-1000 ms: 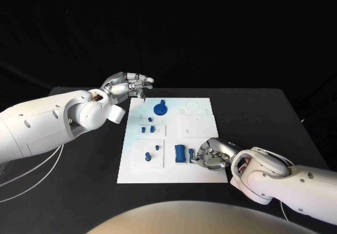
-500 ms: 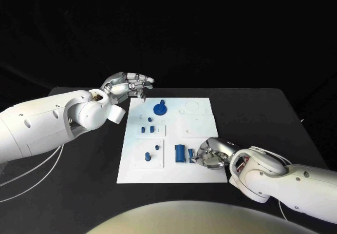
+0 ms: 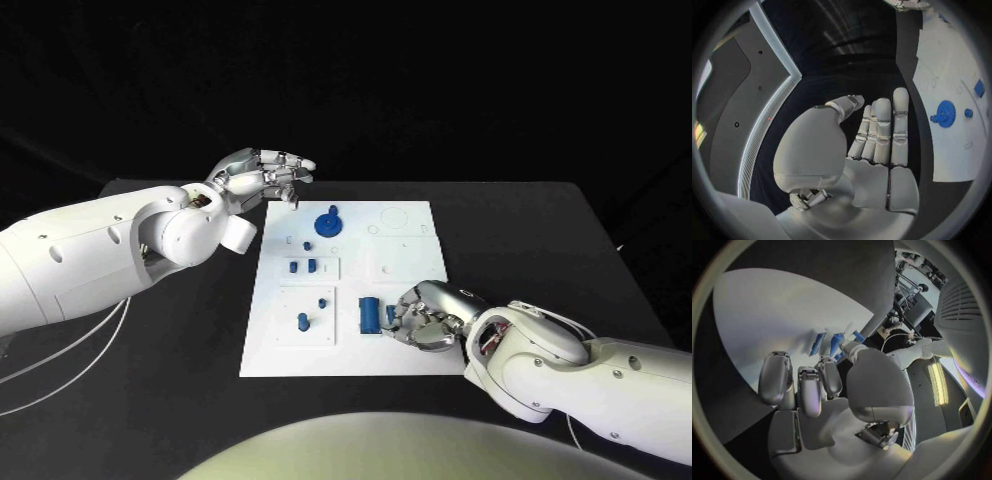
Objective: Assemble the parts on the task board
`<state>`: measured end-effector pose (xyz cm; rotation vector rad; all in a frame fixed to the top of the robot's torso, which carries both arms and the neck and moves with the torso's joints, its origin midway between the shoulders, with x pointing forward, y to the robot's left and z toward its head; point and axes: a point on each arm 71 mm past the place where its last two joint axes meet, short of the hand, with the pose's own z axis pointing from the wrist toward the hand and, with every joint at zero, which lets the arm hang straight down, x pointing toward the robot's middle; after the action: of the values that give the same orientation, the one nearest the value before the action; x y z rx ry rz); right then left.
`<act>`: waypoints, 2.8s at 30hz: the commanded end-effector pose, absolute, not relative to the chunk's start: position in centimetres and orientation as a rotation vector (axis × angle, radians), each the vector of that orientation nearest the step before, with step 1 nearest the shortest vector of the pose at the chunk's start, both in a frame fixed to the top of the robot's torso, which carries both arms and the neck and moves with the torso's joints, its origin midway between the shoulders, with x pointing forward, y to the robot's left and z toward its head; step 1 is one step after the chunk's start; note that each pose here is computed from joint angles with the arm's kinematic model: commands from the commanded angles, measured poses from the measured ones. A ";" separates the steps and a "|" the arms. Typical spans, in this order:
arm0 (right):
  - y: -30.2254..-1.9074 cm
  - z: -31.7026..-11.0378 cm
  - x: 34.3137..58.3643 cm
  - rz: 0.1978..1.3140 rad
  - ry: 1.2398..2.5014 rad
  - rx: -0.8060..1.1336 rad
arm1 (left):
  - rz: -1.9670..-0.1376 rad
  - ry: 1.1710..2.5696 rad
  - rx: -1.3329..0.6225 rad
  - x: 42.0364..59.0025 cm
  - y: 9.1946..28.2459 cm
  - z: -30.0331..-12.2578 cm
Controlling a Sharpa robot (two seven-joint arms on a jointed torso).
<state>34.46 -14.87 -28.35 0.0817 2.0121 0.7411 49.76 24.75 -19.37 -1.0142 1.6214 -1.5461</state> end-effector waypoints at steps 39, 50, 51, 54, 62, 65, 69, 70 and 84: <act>-13.6 -28.8 35.4 0.713 1.986 -0.001 | -1.567 1.628 -1.003 49.7 24.5 -19.3; -13.9 -27.8 35.1 0.893 1.875 0.031 | -1.567 1.624 -1.002 49.8 24.4 -19.3; -14.0 -27.6 35.1 0.922 1.858 0.042 | -1.567 1.623 -1.002 49.8 24.4 -19.3; -14.4 -27.0 35.3 1.017 1.799 0.091 | -1.565 1.613 -1.004 49.8 24.5 -19.3; -17.4 -26.5 39.0 1.205 1.685 0.406 | -1.546 1.531 -1.047 50.0 24.8 -20.0; -19.3 -26.6 41.7 1.229 1.654 0.607 | -1.535 1.479 -1.078 50.1 25.0 -20.6; -21.4 -26.6 45.0 1.255 1.581 0.821 | -1.519 1.405 -1.126 50.3 25.2 -21.5; -21.9 -26.6 45.8 1.263 1.561 0.860 | -1.515 1.386 -1.140 50.4 25.3 -21.8; -23.9 -27.4 51.2 1.184 1.485 0.946 | -1.462 1.366 -1.226 51.2 24.9 -25.5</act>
<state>51.28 -23.93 -27.39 0.9540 1.4811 1.1884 51.16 24.89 -25.72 -1.2314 1.3648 -1.4596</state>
